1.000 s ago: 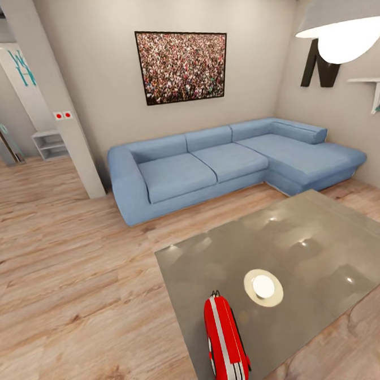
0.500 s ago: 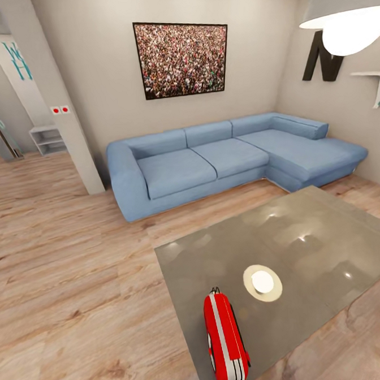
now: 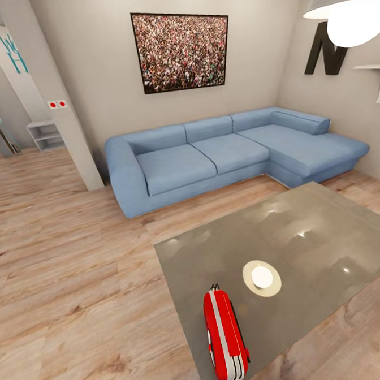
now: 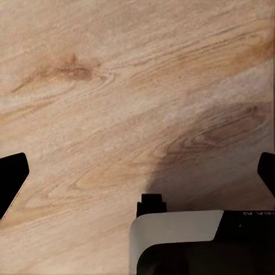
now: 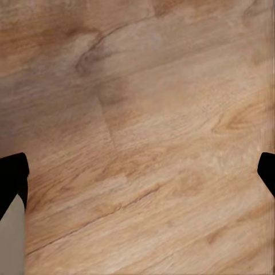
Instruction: Turn on the radio receiver that's on the table in the living room.
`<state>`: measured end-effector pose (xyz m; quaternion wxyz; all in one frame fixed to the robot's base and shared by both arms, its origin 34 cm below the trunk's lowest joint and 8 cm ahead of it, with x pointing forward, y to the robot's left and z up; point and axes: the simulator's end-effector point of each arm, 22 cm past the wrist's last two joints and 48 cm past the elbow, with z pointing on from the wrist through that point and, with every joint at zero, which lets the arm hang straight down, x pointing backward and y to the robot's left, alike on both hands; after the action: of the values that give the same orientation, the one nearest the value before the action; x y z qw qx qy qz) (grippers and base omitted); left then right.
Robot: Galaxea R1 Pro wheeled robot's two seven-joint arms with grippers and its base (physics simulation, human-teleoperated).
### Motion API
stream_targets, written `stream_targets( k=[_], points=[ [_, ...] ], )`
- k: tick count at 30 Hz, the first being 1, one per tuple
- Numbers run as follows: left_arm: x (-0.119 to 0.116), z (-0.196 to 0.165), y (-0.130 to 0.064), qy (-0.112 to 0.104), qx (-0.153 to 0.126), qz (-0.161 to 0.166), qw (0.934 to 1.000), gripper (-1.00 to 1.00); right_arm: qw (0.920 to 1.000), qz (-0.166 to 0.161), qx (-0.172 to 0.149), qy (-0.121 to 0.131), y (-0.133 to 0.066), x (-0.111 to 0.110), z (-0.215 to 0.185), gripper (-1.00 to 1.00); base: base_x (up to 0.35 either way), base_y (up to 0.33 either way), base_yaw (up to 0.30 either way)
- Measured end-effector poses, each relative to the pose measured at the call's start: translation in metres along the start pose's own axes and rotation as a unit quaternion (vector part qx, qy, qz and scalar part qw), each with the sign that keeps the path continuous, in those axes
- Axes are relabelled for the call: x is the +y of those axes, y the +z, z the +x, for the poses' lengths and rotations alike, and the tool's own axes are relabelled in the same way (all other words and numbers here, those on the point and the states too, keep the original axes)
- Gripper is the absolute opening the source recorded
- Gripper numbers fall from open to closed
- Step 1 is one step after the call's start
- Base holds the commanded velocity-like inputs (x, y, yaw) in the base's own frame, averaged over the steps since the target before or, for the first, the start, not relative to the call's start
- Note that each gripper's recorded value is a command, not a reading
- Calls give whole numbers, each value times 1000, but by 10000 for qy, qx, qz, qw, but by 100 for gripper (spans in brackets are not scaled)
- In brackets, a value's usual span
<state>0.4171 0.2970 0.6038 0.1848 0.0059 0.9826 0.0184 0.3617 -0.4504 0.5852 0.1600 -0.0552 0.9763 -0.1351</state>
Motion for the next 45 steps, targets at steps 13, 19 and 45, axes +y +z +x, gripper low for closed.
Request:
stream_targets(
  k=[13,19,45],
  points=[
    [5,-48,-2,155,-162,346,9992,100,9990,213,-395,-51,3,-33,-66,100,0,0,0],
    [21,-65,-2,239,-212,243,9992,100,9977,252,-625,-56,2,-37,-93,100,0,0,0],
    [24,-89,14,260,-220,177,9993,100,9956,384,-858,41,14,-52,-165,100,0,0,0]
  ],
)
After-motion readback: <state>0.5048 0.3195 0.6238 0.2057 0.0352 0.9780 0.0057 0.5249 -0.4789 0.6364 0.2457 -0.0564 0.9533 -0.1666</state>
